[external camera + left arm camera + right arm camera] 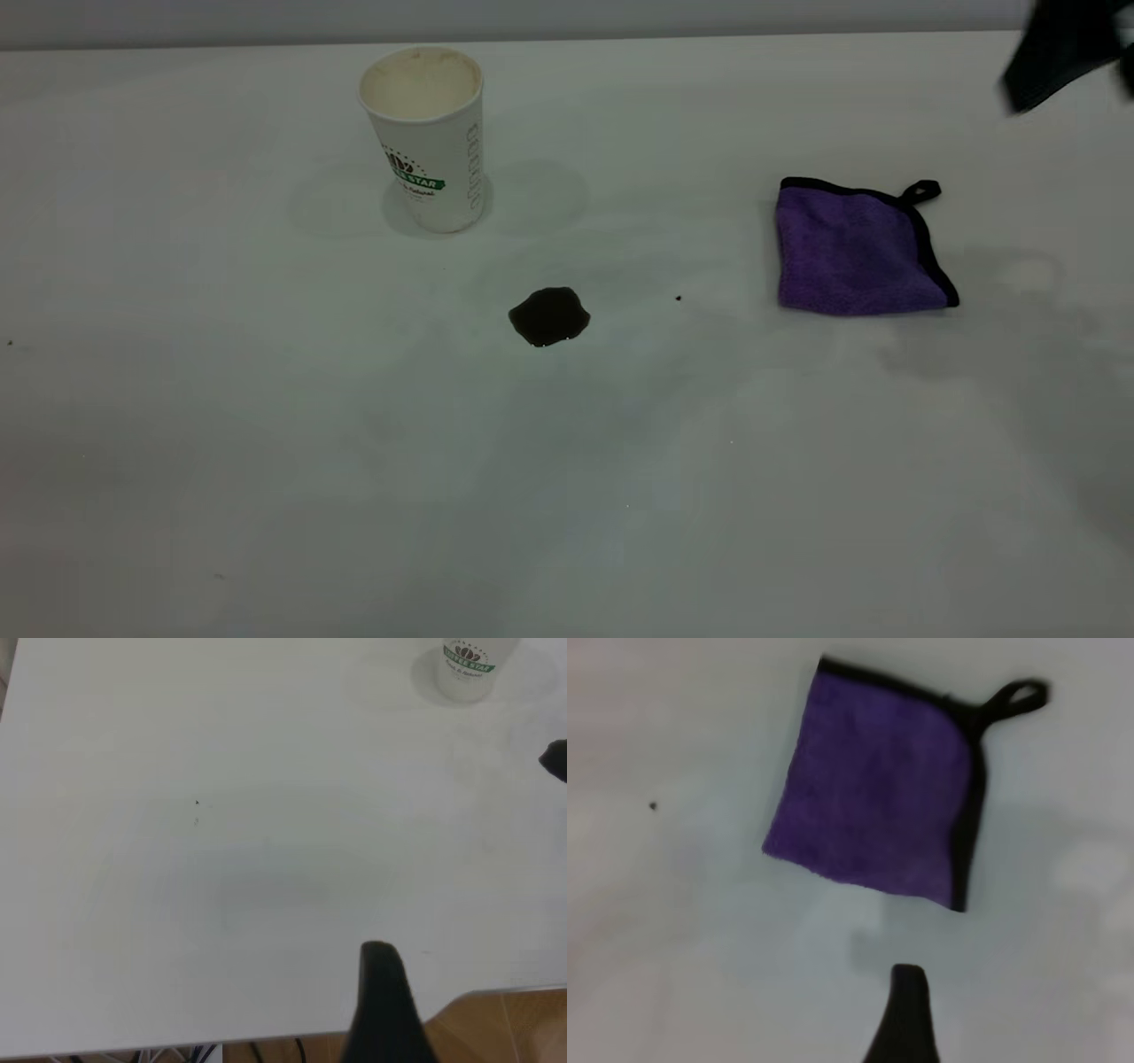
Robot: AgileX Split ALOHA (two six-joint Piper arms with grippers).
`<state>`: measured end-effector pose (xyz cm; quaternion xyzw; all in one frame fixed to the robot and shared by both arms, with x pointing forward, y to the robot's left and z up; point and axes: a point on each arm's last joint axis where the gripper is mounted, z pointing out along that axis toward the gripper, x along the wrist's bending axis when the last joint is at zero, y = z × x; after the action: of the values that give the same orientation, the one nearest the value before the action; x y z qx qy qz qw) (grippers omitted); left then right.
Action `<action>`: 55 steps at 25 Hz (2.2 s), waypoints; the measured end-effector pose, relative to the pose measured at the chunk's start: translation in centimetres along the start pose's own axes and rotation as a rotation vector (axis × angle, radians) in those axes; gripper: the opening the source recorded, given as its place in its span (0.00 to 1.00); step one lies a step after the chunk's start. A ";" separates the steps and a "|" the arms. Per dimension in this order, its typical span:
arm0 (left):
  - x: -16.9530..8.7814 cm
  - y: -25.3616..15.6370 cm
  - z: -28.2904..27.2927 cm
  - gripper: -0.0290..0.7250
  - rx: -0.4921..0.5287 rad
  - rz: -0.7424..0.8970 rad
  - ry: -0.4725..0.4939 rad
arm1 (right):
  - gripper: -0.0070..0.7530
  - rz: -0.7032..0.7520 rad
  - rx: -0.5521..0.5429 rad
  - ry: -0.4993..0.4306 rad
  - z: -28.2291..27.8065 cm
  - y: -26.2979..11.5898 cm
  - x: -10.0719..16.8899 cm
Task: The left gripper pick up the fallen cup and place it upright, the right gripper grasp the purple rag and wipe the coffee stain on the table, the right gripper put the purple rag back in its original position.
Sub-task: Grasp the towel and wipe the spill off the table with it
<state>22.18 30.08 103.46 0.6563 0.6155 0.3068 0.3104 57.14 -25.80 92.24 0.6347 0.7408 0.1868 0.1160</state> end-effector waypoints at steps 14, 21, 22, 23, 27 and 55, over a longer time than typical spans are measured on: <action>0.0 0.0 0.0 0.80 0.000 0.000 0.000 | 0.93 -0.097 0.305 0.061 15.3 2.9 1.3; 0.0 0.0 0.0 0.80 0.000 0.000 0.000 | 0.82 -0.134 0.315 0.052 18.5 3.6 1.1; 0.0 0.0 0.0 0.80 0.000 0.000 0.000 | 0.78 -0.139 0.313 0.050 18.6 3.7 1.1; 0.0 0.0 0.0 0.80 0.000 0.000 0.000 | 0.72 -0.145 0.313 0.047 18.7 3.7 1.0; 0.0 0.0 0.0 0.80 0.000 0.000 0.000 | 0.34 -0.134 0.307 0.054 19.0 3.7 1.2; 0.0 0.0 0.0 0.80 0.000 0.000 0.000 | 0.08 -0.560 0.190 0.282 15.2 0.7 27.8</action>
<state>22.18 30.08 103.46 0.6563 0.6155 0.3068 0.3104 59.28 3.57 80.63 0.3819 0.9095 0.1639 -0.0005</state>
